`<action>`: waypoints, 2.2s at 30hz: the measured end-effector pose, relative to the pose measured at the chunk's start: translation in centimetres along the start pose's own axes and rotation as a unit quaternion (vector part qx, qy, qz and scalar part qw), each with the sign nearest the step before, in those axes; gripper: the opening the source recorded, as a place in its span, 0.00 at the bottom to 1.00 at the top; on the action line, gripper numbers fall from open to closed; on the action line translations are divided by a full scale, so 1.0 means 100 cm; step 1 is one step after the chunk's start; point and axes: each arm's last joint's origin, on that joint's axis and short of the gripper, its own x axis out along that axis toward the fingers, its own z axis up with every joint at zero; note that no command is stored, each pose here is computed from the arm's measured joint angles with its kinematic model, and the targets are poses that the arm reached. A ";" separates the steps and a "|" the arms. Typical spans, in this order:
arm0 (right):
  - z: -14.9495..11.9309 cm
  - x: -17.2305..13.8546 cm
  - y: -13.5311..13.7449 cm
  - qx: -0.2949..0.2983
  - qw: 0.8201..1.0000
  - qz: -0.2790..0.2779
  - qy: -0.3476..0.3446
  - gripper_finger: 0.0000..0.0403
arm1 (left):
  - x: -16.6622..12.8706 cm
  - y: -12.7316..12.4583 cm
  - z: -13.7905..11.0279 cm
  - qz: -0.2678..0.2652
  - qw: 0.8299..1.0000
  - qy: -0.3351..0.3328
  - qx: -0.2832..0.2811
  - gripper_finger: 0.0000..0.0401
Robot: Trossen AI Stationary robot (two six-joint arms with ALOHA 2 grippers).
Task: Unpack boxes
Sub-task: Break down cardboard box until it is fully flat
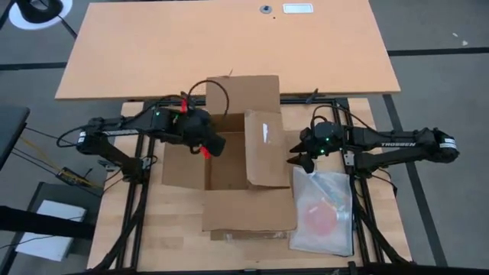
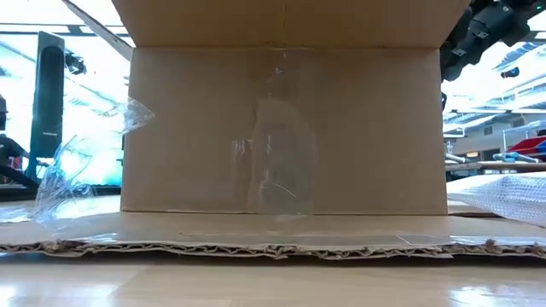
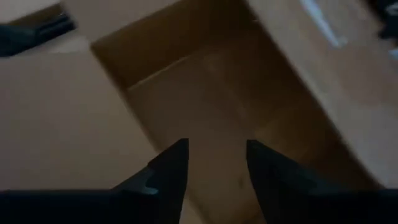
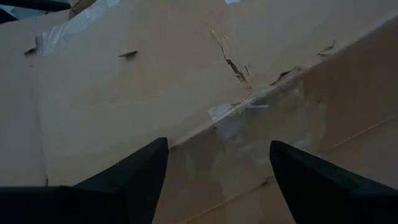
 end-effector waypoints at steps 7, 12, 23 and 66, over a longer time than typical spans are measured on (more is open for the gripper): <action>0.000 0.000 -0.002 0.016 1.000 -0.001 0.001 0.71 | 0.036 0.002 -0.003 0.089 0.991 0.104 -0.008 0.61; 0.000 0.000 -0.002 0.021 1.000 -0.002 0.004 0.70 | 0.072 -0.003 -0.010 0.164 0.972 0.169 0.014 0.67; -0.001 -0.001 -0.002 0.016 1.000 -0.002 0.011 0.69 | 0.136 -0.018 -0.028 0.163 0.958 0.233 0.040 0.66; 0.139 0.081 0.050 -0.099 0.990 -0.027 -0.093 0.44 | 0.049 0.004 -0.095 -0.367 0.924 0.094 -0.059 0.06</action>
